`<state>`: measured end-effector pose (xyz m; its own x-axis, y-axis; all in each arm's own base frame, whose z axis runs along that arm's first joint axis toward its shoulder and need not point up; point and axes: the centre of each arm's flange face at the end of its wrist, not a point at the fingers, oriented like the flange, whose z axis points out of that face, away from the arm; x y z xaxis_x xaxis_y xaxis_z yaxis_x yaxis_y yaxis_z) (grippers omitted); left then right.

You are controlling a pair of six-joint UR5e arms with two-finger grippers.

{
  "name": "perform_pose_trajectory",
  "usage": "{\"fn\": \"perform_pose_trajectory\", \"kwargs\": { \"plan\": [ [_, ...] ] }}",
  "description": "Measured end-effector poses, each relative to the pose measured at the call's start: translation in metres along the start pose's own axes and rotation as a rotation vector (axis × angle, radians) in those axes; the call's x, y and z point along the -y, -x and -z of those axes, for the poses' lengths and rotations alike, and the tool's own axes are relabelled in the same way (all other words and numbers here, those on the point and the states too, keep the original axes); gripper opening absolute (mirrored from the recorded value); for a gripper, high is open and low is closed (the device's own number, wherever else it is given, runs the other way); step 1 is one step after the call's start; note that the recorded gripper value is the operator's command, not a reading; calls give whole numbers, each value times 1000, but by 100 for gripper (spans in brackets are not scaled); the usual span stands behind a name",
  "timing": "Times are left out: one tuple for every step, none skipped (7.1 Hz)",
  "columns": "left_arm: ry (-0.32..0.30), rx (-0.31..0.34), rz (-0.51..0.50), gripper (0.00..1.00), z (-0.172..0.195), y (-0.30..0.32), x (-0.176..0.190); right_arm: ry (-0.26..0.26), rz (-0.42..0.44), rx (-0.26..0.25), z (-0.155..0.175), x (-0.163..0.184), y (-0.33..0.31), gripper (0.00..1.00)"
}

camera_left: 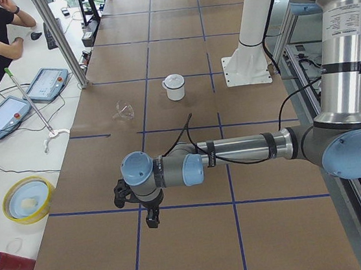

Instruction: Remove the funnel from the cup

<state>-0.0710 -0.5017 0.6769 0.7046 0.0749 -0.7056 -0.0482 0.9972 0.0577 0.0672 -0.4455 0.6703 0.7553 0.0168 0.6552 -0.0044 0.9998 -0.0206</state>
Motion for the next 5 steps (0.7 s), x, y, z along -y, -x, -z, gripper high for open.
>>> {"fn": "perform_pose_trajectory", "kwargs": {
  "plan": [
    [-1, 0, -1, 100, 0, 0, 1, 0, 0, 0, 0, 0, 0, 100],
    [-2, 2, -2, 100, 1, -1, 1, 1, -1, 0, 0, 0, 0, 100],
    [-3, 2, -3, 100, 1, -1, 2, 1, 0, 0, 0, 0, 0, 100],
    [-4, 2, -4, 100, 2, -1, 2, 0, 0, 0, 0, 0, 0, 100],
    [-4, 1, -4, 100, 2, -1, 2, 0, 0, 0, 0, 0, 0, 100]
  ]
}}
